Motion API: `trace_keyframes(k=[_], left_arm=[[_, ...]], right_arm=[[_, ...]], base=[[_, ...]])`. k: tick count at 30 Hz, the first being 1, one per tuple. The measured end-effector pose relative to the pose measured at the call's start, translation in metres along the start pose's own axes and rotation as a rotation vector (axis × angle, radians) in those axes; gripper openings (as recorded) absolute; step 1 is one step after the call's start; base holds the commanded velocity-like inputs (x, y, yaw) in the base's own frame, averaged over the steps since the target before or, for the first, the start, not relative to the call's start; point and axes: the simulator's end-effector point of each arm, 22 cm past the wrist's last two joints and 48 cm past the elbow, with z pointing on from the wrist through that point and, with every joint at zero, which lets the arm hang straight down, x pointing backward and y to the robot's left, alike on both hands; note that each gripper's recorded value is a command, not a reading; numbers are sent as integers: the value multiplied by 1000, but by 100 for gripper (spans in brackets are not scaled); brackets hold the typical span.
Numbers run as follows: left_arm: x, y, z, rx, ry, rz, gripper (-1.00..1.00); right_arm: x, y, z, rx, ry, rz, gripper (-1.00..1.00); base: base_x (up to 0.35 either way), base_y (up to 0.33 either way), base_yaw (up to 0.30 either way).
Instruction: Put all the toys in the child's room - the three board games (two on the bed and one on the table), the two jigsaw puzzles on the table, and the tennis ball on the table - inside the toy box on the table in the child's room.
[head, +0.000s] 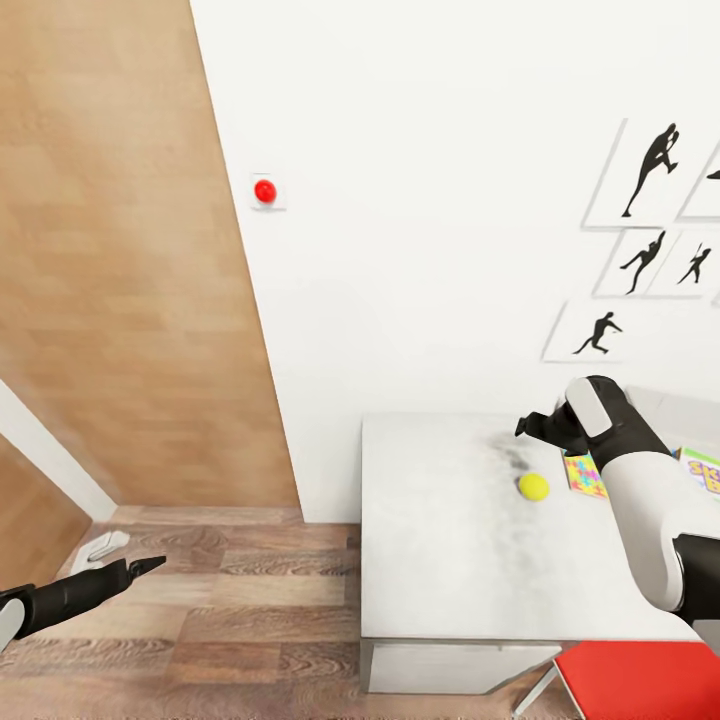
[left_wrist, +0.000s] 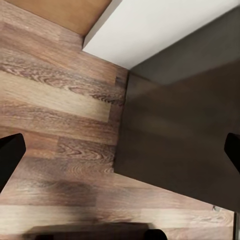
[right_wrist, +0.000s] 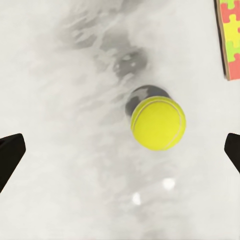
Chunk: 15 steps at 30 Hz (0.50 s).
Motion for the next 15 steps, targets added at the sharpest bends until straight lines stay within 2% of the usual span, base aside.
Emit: trace_keyframes(k=[7, 15], left_arm=[[4, 3, 3, -4, 10, -4, 100], [9, 6, 6, -9, 21, -8, 100]], right_arm=[[4, -2, 8, 6, 13, -2, 100], [9, -3, 16, 12, 26, -3, 100]], base=[[6, 0, 0], [69, -14, 0]])
